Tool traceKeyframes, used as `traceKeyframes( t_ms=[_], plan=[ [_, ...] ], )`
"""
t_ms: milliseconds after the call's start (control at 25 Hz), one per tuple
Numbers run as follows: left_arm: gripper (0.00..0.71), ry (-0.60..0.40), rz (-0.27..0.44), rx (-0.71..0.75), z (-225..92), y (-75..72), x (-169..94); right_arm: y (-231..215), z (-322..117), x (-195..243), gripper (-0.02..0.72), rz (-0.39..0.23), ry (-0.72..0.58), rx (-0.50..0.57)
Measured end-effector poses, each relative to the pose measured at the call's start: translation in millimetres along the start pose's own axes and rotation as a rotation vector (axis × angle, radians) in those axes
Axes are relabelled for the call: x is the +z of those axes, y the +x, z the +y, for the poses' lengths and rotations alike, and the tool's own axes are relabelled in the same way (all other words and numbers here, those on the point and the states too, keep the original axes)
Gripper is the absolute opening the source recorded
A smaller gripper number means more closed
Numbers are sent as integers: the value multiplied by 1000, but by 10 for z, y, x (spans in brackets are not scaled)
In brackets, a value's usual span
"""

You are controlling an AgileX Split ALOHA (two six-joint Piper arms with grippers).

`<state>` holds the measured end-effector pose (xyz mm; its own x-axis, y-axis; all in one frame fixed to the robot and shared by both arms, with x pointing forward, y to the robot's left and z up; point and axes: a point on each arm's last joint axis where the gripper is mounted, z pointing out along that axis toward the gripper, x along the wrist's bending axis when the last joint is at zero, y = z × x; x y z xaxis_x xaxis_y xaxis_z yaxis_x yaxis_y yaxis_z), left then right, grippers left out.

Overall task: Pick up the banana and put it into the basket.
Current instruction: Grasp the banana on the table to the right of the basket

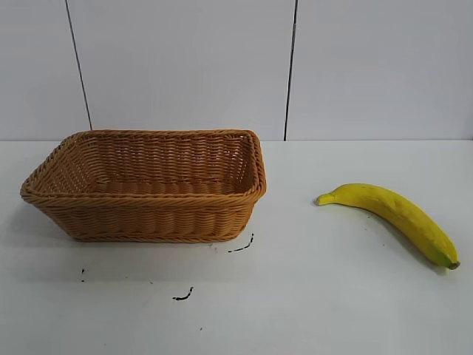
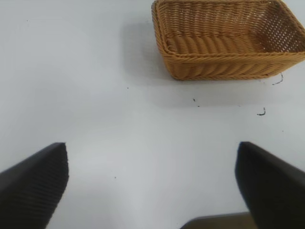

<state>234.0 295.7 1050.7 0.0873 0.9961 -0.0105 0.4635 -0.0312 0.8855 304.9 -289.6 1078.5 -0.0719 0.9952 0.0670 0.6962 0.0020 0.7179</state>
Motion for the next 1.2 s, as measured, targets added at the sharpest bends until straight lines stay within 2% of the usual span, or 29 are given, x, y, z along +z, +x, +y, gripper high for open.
traceKeyframes(
  t_ms=[160,400,520,680,840,1200],
  plan=[
    [690,0,0,0,0,0,0,-18,347,221,618,0,131,2],
    [690,0,0,0,0,0,0,-56,883,659,618,12,274,-68],
    [690,0,0,0,0,0,0,-81,1132,955,618,25,342,-115],
    [690,0,0,0,0,0,0,-113,1383,1319,618,55,399,-235],
    [690,0,0,0,0,0,0,-143,1568,1655,618,84,436,-337],
    [690,0,0,0,0,0,0,-188,1674,2419,618,141,524,-365]
  ],
)
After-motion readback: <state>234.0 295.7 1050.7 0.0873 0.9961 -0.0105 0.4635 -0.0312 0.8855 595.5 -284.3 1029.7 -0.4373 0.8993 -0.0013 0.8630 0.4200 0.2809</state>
